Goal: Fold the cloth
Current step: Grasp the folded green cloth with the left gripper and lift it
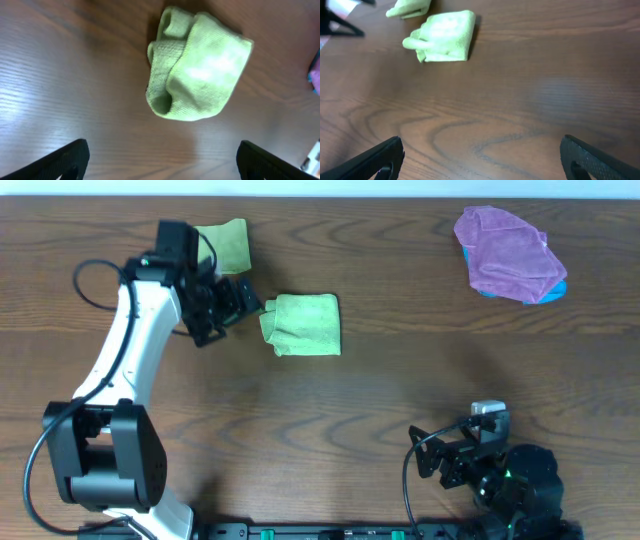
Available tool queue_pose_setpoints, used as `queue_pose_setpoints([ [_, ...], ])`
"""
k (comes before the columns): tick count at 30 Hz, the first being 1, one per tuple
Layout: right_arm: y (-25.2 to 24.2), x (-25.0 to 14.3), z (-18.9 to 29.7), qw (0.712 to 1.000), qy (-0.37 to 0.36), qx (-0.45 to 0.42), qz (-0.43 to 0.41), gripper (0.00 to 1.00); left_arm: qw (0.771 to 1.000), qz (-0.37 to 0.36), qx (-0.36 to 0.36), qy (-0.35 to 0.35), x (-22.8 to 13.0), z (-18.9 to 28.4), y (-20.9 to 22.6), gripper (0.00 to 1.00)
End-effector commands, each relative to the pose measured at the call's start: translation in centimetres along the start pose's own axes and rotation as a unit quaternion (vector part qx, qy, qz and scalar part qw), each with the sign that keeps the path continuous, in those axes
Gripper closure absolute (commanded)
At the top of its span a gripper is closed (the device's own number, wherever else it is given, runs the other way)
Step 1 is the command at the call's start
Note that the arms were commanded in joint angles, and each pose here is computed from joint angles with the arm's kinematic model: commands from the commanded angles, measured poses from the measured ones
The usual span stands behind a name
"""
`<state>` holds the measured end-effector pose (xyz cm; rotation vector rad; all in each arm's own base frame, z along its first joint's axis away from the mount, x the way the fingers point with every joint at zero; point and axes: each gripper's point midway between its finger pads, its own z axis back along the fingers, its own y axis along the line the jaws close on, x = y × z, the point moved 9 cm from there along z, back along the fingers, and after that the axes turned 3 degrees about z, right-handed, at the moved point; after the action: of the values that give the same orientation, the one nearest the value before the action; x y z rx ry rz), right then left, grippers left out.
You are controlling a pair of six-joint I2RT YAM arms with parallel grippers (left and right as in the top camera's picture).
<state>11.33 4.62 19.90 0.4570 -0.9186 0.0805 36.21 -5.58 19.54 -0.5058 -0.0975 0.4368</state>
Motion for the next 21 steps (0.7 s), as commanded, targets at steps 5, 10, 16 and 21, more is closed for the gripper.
queue_pose_setpoints([
  [5,-0.3,0.0,0.0,1.000,-0.004,-0.013,-0.023,0.01,0.994,0.067,-0.068,0.050,-2.3,-4.9,2.4,0.05],
  [10,-0.4,-0.2,0.0,1.000,0.000,-0.014,-0.023,0.01,0.991,0.085,-0.091,0.039,-3.5,-7.8,2.6,0.05],
  [16,-0.5,-0.6,0.0,0.999,0.013,-0.018,-0.026,0.01,0.987,0.108,-0.119,-0.011,-4.6,-10.7,1.9,0.05],
  [21,-0.5,-0.6,0.0,0.999,0.015,-0.019,-0.027,0.01,0.987,0.108,-0.116,-0.040,-4.5,-11.5,1.5,0.05],
])
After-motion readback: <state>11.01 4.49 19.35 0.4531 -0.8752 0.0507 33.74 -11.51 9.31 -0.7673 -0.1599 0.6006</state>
